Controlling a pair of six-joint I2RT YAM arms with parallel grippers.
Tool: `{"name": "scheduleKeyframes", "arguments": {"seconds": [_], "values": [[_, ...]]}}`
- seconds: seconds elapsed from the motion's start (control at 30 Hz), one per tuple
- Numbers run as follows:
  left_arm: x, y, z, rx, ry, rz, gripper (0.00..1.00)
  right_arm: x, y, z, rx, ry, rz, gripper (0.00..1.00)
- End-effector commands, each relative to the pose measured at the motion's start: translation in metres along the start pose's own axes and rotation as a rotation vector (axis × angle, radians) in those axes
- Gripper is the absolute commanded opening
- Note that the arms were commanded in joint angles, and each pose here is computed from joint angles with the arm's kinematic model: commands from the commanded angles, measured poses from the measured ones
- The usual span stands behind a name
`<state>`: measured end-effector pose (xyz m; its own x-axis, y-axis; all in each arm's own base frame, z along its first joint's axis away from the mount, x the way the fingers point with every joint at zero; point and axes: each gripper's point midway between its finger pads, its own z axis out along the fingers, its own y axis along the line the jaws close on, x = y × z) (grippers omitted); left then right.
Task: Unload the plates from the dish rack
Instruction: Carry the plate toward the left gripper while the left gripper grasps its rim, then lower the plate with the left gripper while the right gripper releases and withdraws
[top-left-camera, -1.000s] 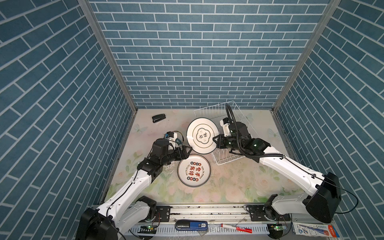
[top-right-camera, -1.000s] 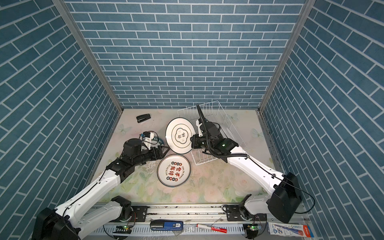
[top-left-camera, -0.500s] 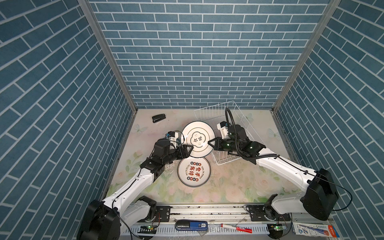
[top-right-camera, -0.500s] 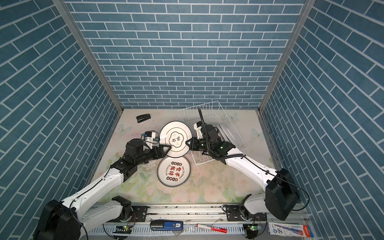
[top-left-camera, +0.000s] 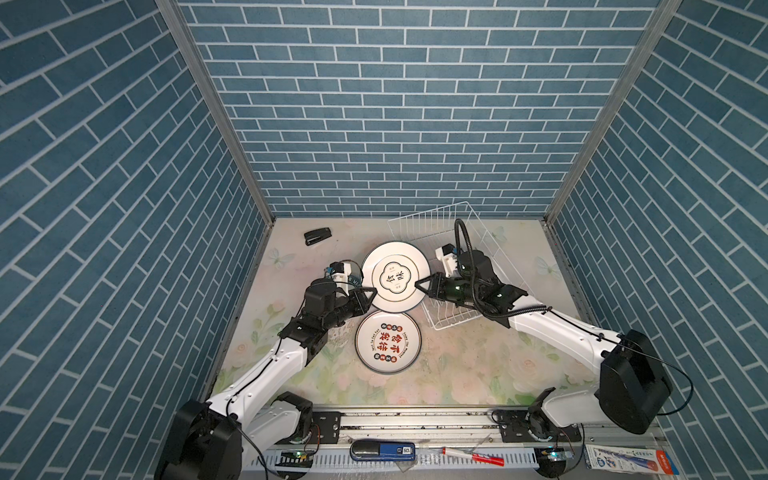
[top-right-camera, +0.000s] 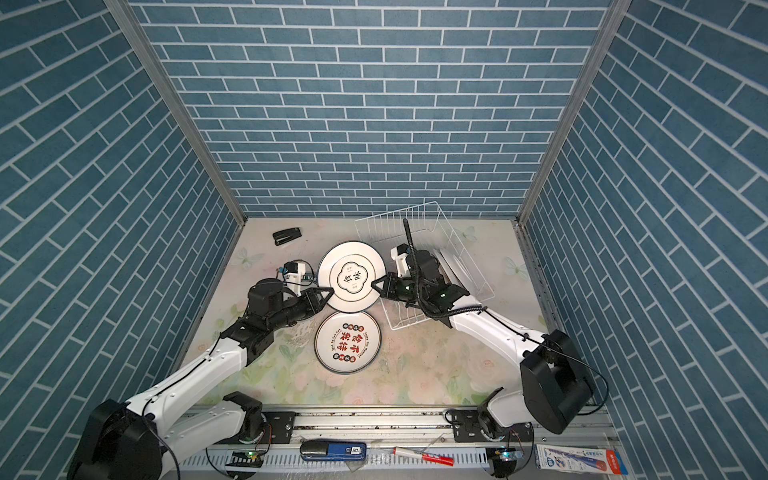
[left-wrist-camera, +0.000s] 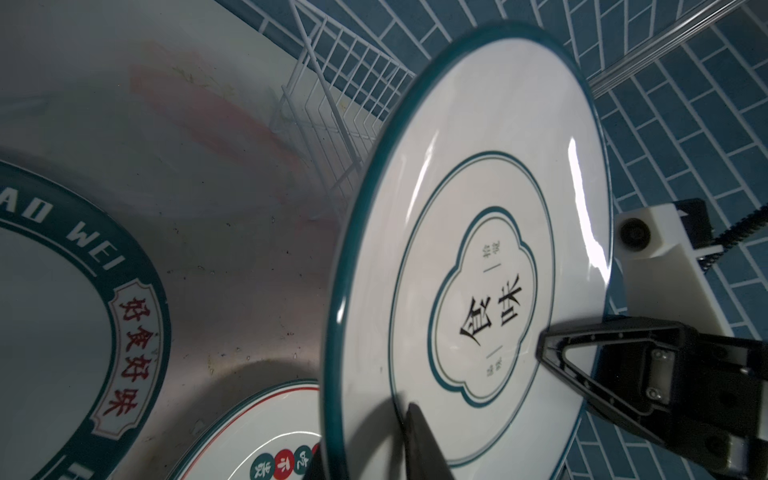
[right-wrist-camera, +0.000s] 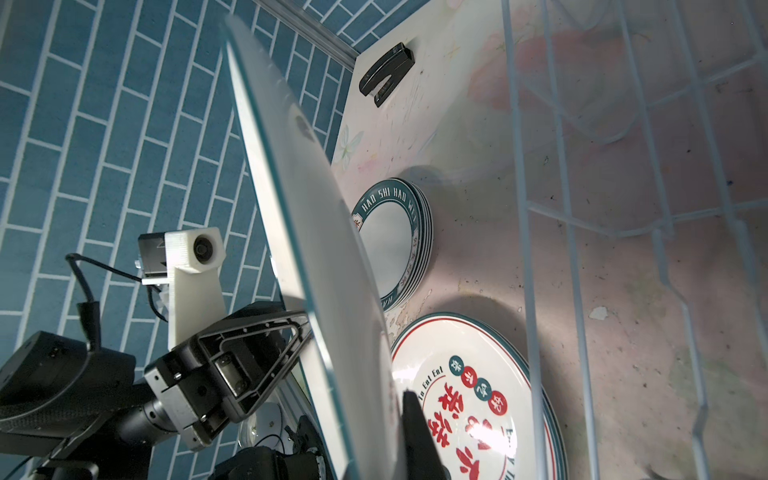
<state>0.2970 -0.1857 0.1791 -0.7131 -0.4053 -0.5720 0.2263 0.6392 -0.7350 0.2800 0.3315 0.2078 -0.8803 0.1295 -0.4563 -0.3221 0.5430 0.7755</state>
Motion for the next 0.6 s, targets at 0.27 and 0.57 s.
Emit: {"name": "scheduleKeyframes", "arguments": {"seconds": [0.27, 0.57], "values": [[0.017, -0.010, 0.001, 0.052, 0.055, 0.093, 0.00, 0.006, 0.026, 0.012, -0.121, 0.026, -0.050, 0.13], [0.016, -0.005, -0.014, -0.015, 0.061, 0.084, 0.00, 0.002, 0.009, 0.005, -0.002, 0.018, -0.099, 0.42]]}}
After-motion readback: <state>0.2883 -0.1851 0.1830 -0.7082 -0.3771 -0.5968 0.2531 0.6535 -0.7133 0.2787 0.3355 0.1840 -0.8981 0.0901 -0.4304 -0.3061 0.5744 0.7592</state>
